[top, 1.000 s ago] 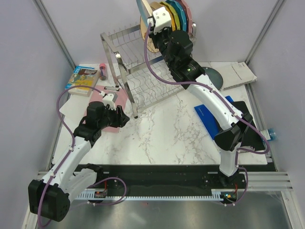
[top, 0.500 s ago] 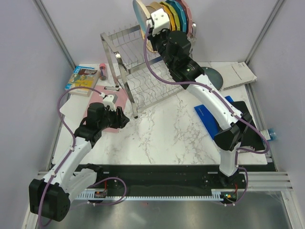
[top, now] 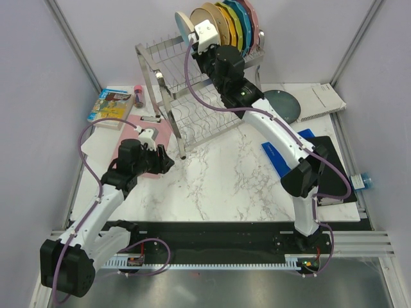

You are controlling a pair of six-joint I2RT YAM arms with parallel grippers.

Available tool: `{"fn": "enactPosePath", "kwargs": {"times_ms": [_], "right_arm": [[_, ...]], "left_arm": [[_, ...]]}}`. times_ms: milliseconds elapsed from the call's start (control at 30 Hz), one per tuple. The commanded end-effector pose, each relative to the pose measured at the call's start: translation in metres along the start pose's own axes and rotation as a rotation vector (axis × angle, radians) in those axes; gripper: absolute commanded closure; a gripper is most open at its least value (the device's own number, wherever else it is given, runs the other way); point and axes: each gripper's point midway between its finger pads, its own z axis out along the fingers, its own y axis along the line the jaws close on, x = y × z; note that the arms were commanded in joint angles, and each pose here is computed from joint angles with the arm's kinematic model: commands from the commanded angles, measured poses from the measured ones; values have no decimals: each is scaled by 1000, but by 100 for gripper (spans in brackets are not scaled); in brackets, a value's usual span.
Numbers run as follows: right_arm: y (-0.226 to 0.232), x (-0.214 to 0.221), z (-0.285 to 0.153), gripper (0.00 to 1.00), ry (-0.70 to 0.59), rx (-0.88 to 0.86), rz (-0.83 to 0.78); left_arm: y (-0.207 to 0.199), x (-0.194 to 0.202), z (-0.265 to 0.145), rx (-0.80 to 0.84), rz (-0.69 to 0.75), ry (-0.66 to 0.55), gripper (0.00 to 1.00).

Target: Load the plates into the dish rack

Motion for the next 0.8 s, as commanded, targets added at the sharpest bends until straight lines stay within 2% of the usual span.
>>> {"fn": "enactPosePath", "kwargs": {"times_ms": [0, 433, 567, 600, 767], "right_arm": [[-21, -64, -2, 100, -191, 50, 61], [-21, -39, 7, 98, -123, 10, 71], [-24, -38, 5, 82, -118, 12, 68], [-24, -41, 4, 72, -124, 9, 69], [-28, -49, 1, 62, -140, 16, 71]], "left_arm": [[-2, -8, 3, 12, -11, -24, 44], [2, -9, 11, 3, -8, -5, 44], [1, -12, 13, 9, -9, -11, 44], [1, -12, 14, 10, -11, -10, 44], [0, -13, 15, 18, -16, -11, 44]]}}
